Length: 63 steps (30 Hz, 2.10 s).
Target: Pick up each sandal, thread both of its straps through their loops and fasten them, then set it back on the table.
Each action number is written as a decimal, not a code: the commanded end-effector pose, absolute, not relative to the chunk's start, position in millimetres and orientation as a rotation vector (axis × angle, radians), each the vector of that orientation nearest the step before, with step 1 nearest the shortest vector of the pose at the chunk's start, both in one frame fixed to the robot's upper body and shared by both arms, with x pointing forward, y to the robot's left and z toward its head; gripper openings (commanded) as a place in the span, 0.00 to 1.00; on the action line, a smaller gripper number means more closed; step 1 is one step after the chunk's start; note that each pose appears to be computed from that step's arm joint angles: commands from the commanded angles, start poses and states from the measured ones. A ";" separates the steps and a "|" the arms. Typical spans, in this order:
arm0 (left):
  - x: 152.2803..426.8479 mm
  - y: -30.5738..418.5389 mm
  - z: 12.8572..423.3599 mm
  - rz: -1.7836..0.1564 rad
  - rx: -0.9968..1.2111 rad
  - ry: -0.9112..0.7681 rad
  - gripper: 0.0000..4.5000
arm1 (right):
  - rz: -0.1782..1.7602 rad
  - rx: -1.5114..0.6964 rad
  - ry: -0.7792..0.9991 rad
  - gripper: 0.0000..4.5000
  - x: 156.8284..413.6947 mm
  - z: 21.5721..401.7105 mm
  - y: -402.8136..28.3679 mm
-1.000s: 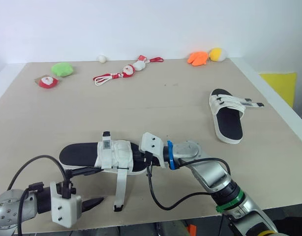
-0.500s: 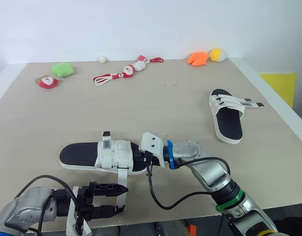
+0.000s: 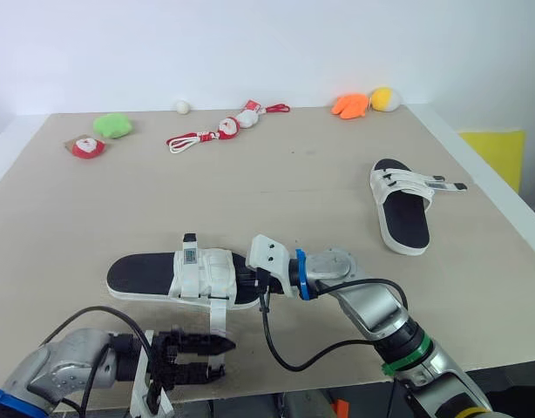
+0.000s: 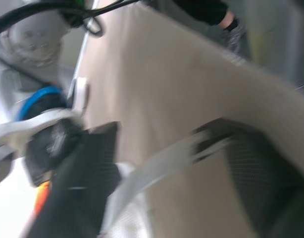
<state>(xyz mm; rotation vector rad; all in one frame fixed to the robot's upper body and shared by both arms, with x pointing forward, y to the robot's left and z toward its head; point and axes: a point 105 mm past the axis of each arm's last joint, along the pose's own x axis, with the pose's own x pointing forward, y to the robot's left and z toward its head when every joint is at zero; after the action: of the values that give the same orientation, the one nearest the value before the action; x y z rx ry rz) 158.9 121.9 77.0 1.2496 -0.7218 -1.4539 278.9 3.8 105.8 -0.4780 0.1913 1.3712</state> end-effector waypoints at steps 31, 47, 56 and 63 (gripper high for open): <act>209.3 105.3 219.1 -1.422 -0.009 0.046 0.00 | 1.369 -0.473 0.285 0.00 279.5 83.9 4.4; 283.8 115.2 222.7 -1.252 -0.013 0.031 0.00 | 1.348 -0.510 0.263 0.00 283.2 84.9 1.9; 310.0 134.5 207.9 -1.163 -0.094 0.079 0.00 | 1.335 -0.513 0.259 0.00 282.7 84.4 -0.2; 319.9 146.2 182.0 -1.107 -0.090 0.155 0.00 | 1.333 -0.513 0.257 0.00 282.0 84.7 -0.1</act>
<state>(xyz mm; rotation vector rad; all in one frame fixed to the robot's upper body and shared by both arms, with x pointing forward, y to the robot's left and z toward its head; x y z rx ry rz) 316.0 139.0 173.4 -0.1182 0.2006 -1.1344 282.0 7.4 106.5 -0.4835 0.1647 1.3588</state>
